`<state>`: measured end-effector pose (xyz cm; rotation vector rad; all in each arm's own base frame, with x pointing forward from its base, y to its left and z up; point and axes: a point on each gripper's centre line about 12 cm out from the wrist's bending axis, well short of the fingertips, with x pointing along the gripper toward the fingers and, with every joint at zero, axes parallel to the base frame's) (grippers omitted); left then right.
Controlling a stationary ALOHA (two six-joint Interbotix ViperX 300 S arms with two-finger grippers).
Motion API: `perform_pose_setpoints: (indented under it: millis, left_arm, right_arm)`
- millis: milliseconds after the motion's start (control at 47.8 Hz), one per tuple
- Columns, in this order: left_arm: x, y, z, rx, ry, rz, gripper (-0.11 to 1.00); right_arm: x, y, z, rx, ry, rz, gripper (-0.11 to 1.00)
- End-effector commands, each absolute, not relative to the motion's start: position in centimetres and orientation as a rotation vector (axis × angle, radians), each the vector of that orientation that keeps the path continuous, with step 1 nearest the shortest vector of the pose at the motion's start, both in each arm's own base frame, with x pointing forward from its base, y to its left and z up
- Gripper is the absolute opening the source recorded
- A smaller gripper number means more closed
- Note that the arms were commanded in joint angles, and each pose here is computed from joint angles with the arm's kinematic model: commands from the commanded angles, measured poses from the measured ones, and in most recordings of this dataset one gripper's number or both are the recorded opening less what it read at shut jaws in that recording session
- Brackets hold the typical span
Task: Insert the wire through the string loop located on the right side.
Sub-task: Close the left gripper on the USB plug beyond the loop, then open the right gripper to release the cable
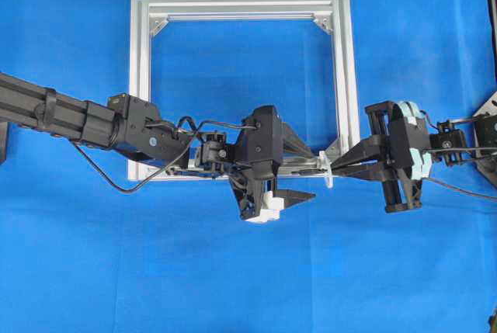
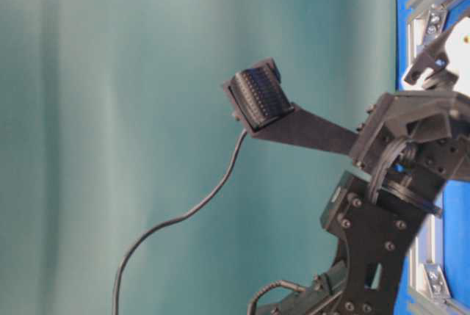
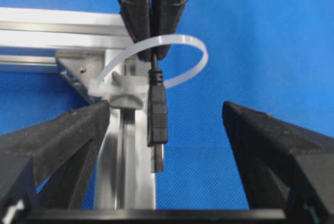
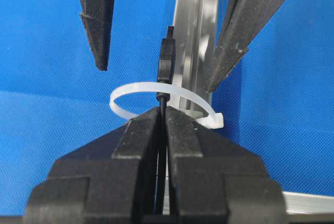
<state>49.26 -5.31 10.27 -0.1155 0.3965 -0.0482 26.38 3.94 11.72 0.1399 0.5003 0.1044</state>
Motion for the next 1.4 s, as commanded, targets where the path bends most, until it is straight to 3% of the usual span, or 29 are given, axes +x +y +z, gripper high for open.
perform_pose_setpoints:
  millis: [0,691,753,900,984,1381]
  left_arm:
    - [49.70,-5.45,11.95,-0.118,0.354,-0.054,0.83]
    - [49.86,-5.40,12.13,-0.125,0.349,-0.052,0.79]
    - [49.88,-5.39,12.20,-0.125,0.343,-0.052,0.70]
    - [49.94,-5.31,12.34,-0.110,0.330,-0.053,0.26]
    - [49.91,-5.31,12.31,-0.110,0.330,-0.053,0.08]
    - [49.77,-5.30,12.09,-0.108,0.341,-0.053,0.08]
  right_arm:
    - [26.91,3.98,12.40,0.143,0.470,0.106,-0.04]
    - [26.90,3.97,12.34,0.144,0.473,0.105,-0.04]
    - [26.90,4.01,12.38,0.143,0.471,0.106,-0.04]
    - [26.86,3.97,12.32,0.143,0.473,0.106,-0.04]
    - [26.86,3.97,12.30,0.142,0.474,0.106,-0.04]
    - [26.89,3.97,12.33,0.142,0.474,0.106,-0.04]
